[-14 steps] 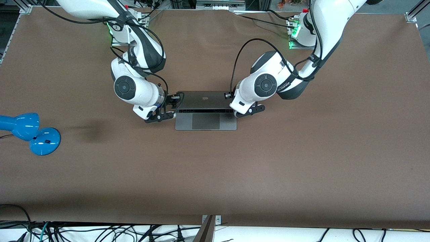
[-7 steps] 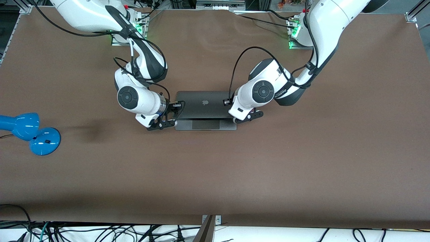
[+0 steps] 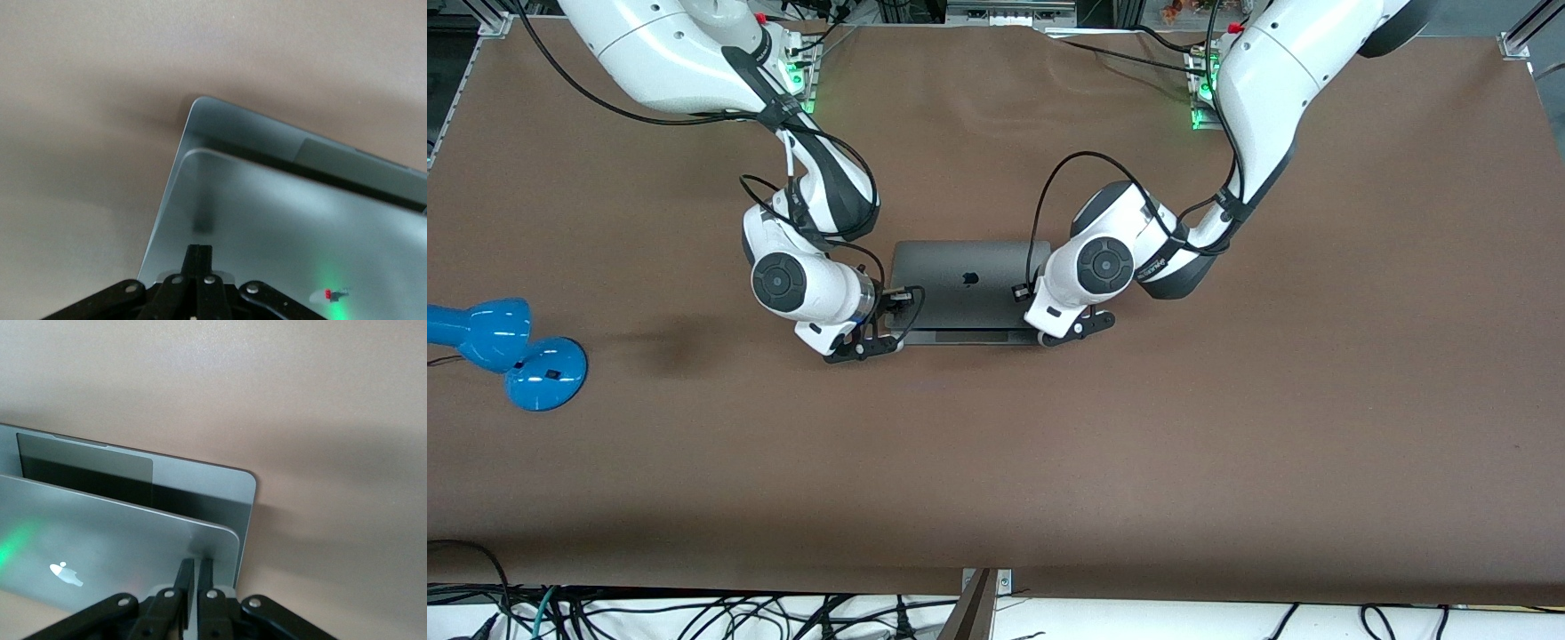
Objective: Close laptop with both arms from behind
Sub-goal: 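Press the lid flat onto the keyboard with both grippers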
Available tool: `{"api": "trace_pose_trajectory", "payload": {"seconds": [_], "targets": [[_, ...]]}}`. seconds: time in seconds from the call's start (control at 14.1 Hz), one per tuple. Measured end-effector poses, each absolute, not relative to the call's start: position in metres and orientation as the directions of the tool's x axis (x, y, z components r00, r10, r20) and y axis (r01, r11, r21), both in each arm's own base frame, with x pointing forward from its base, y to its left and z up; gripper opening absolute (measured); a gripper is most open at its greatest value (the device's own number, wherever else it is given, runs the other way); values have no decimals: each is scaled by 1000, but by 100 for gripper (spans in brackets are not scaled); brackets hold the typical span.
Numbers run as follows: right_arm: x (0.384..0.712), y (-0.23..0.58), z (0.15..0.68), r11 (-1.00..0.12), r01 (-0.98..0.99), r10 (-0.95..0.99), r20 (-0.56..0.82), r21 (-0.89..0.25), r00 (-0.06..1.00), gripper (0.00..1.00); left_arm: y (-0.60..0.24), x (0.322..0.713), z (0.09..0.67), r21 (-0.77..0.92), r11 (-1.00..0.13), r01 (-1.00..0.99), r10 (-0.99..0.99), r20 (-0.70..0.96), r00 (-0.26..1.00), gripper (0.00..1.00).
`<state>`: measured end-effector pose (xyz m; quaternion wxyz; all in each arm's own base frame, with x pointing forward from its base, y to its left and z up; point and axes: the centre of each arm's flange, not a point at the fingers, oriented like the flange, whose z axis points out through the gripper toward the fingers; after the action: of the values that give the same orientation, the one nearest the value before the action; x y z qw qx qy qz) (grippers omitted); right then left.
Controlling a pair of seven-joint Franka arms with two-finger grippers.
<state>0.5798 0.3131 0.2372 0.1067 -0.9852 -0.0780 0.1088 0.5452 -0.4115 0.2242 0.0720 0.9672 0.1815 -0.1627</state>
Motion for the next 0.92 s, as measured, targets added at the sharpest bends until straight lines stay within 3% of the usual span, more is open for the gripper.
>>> {"api": "trace_pose_trajectory", "payload": {"seconds": [0.43, 0.92], "targets": [[584, 315, 232, -964, 127, 174, -190, -235, 966, 10, -412, 549, 203, 47, -926, 374, 341, -319, 885, 1], [589, 316, 188, -962, 131, 170, -150, -239, 974, 10, -412, 552, 191, 55, -922, 383, 349, -312, 884, 1]]}}
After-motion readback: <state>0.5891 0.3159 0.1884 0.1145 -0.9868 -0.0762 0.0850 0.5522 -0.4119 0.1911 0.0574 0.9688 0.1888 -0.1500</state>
